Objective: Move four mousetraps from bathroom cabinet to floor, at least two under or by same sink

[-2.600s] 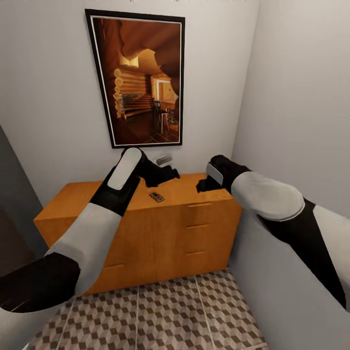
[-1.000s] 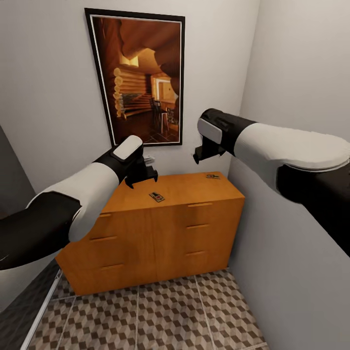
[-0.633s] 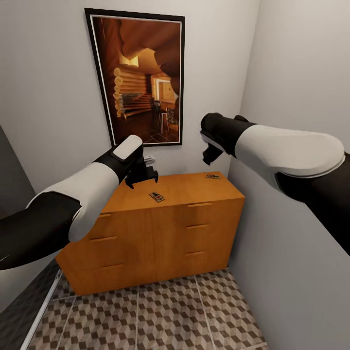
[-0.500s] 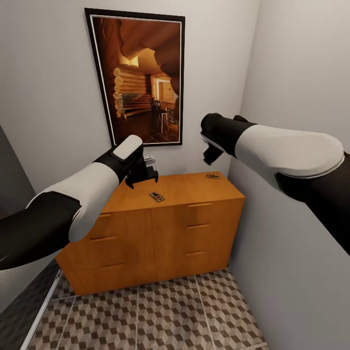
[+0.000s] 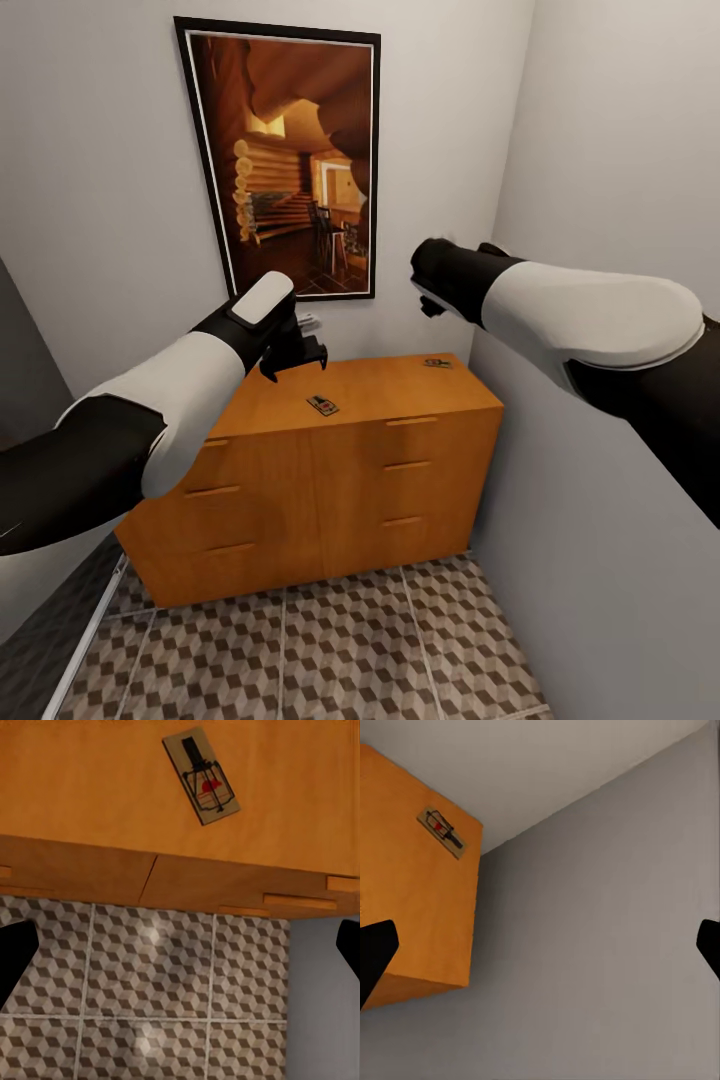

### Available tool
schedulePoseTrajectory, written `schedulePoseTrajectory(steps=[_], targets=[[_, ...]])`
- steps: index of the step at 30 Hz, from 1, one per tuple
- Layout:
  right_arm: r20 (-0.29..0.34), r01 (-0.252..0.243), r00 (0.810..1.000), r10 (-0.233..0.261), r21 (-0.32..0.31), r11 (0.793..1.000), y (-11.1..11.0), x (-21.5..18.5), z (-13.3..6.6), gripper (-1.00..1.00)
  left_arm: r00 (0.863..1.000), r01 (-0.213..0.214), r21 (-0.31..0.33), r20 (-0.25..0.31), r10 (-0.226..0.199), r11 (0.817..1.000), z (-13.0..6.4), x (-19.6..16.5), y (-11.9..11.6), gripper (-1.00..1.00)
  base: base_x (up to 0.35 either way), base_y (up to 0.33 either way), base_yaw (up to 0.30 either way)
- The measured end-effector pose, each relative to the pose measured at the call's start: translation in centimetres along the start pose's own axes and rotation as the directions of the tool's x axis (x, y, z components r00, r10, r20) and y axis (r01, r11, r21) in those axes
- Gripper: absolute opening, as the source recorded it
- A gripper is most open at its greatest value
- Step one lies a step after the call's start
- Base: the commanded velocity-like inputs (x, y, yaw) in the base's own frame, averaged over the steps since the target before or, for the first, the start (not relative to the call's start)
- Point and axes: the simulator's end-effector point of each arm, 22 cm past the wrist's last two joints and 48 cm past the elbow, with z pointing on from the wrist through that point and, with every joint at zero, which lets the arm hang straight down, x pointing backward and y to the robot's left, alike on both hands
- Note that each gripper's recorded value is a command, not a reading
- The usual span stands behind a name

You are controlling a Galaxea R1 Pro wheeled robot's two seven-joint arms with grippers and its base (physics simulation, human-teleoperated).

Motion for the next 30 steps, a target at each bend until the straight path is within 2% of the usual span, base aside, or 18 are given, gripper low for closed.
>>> schedulePoseTrajectory(steps=[5,10,15,20,21,26,27,30], targets=[[0.028,-0.040,0.999,0.039,0.024,0.999,-0.2,-0.4,0.2,1.00,1.000,-0.001,-0.002,0.007,0.001,1.000,-0.1,-0.2,0.0,1.00,0.000,0.000,0.000],[0.083,-0.065,0.995,0.056,0.106,0.992,-0.3,-0.4,1.1,1.00,1.000,0.000,-0.005,0.013,0.000,1.000,-0.2,-0.3,0.1,1.00,0.000,0.000,0.000],[0.088,-0.066,0.995,0.054,0.139,0.988,1.3,0.9,2.2,1.00,1.000,0.004,-0.001,0.027,-0.004,1.000,-0.4,-0.7,-0.1,1.00,0.000,0.000,0.000],[0.061,-0.055,0.997,0.048,0.123,0.991,3.4,2.5,3.1,1.00,0.999,0.004,0.001,0.046,-0.004,1.000,-1.0,-1.2,-0.3,1.00,0.000,0.000,0.000],[0.051,-0.052,0.998,0.047,0.112,0.992,3.9,2.9,3.3,1.00,0.999,0.004,0.001,0.047,-0.004,1.000,-1.0,-1.2,-0.4,1.00,0.000,0.000,0.000],[-0.040,-0.046,0.998,0.044,-0.050,0.998,7.8,5.1,3.7,1.00,0.999,0.003,0.000,0.052,-0.003,1.000,-1.2,-1.3,-0.4,1.00,0.000,0.000,0.000],[-0.063,-0.053,0.997,0.046,-0.119,0.991,9.1,5.6,3.7,1.00,0.999,0.002,-0.001,0.052,-0.002,1.000,-1.2,-1.3,-0.4,1.00,0.000,0.000,0.000],[-0.088,-0.072,0.995,0.055,-0.204,0.976,10.2,6.0,3.6,1.00,0.999,0.002,-0.001,0.053,-0.002,1.000,-1.2,-1.4,-0.4,1.00,0.000,0.000,0.000]])
